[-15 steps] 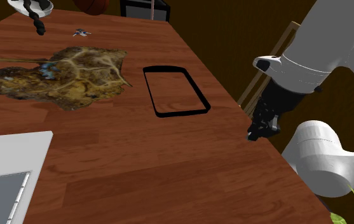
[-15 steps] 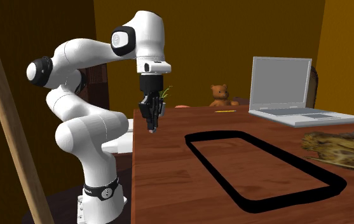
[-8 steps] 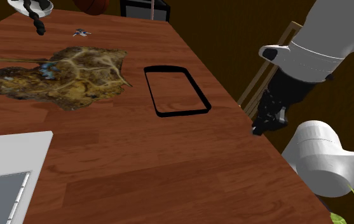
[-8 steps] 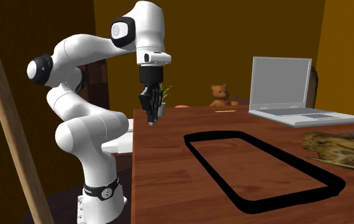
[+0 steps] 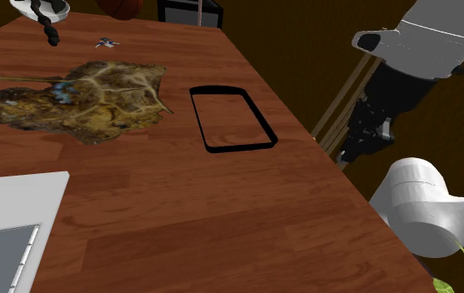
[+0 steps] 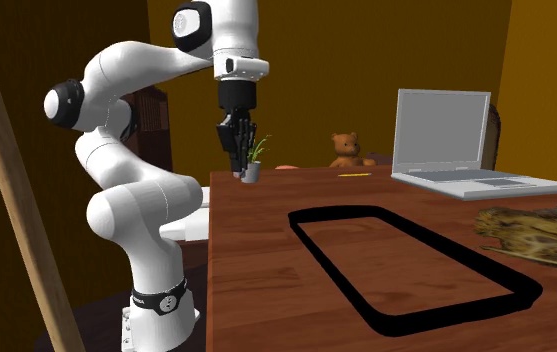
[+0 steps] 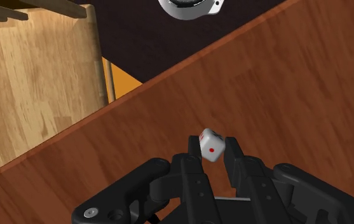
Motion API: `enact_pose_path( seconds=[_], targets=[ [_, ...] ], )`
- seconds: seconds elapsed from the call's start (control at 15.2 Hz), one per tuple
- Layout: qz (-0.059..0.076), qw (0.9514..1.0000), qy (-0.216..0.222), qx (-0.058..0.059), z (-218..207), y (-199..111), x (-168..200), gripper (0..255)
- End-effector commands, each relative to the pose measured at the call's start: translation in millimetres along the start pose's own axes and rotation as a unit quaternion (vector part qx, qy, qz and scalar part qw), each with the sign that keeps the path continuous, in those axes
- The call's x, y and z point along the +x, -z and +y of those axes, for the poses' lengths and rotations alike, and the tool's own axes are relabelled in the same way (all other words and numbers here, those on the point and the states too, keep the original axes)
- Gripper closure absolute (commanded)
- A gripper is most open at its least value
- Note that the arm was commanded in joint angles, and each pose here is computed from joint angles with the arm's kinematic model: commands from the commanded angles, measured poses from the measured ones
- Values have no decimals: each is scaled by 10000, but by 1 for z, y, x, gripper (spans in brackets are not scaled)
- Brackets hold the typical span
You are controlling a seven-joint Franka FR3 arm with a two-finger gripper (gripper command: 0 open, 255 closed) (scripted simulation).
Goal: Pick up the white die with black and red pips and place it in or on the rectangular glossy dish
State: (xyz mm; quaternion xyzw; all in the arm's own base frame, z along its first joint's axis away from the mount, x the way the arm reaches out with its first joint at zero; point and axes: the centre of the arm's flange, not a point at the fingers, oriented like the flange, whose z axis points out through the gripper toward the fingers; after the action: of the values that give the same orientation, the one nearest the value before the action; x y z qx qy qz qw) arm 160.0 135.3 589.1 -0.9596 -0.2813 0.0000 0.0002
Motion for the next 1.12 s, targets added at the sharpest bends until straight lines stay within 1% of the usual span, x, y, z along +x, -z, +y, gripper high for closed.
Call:
enact_pose_path(
  seconds=[0.0, 0.53, 1.06],
  targets=[
    [-1, 10000, 0, 0, -1, 10, 0, 255],
    [-1, 10000, 0, 0, -1, 51, 0, 255],
    [-1, 10000, 0, 0, 42, 57, 96, 255]
  ],
)
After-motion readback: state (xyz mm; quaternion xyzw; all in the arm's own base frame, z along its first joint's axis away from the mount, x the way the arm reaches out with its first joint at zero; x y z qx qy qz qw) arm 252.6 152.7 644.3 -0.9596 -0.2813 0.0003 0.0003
